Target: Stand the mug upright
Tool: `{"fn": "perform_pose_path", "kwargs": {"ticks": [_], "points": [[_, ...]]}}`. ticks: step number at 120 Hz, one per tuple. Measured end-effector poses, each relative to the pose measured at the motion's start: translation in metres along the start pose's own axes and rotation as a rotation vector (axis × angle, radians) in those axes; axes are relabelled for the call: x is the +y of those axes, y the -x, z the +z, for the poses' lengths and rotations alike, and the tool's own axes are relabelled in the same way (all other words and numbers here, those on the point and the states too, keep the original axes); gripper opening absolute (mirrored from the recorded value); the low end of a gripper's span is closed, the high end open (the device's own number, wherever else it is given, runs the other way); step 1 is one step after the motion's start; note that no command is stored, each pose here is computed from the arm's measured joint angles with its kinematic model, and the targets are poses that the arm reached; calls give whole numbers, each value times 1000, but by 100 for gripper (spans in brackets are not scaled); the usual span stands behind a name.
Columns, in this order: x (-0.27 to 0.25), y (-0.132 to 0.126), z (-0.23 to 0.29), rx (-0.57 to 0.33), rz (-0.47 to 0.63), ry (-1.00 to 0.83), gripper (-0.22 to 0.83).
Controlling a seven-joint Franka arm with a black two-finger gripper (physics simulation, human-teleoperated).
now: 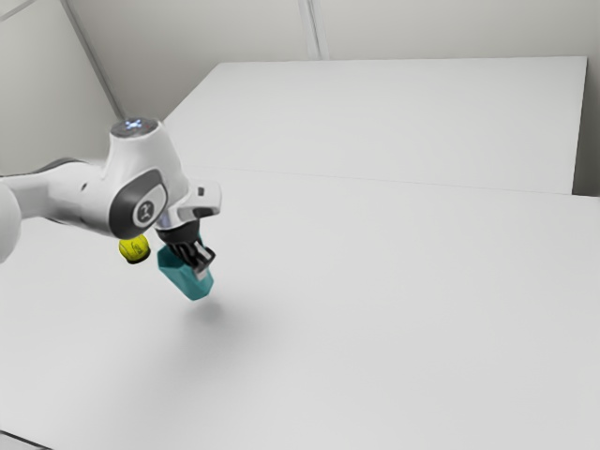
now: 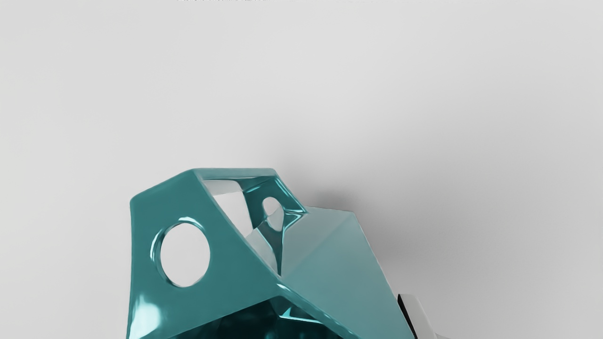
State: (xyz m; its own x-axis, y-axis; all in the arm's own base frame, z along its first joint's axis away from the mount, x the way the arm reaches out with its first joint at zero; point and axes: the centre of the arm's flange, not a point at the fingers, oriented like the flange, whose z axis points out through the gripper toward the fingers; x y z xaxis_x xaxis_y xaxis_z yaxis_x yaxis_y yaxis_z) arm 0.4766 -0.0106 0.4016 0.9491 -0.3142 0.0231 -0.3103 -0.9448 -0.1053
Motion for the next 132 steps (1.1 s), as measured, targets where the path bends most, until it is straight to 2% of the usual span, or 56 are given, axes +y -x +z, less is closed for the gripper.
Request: {"fn": "perform_pose_path", "kwargs": {"ticks": [52,117,132], "points": [[28,-11,29,-6,-62,-7,-17],[38,-20,62,-27,-111,-9,-17],[39,-20,62,-25,-122,-9,-10]]}}
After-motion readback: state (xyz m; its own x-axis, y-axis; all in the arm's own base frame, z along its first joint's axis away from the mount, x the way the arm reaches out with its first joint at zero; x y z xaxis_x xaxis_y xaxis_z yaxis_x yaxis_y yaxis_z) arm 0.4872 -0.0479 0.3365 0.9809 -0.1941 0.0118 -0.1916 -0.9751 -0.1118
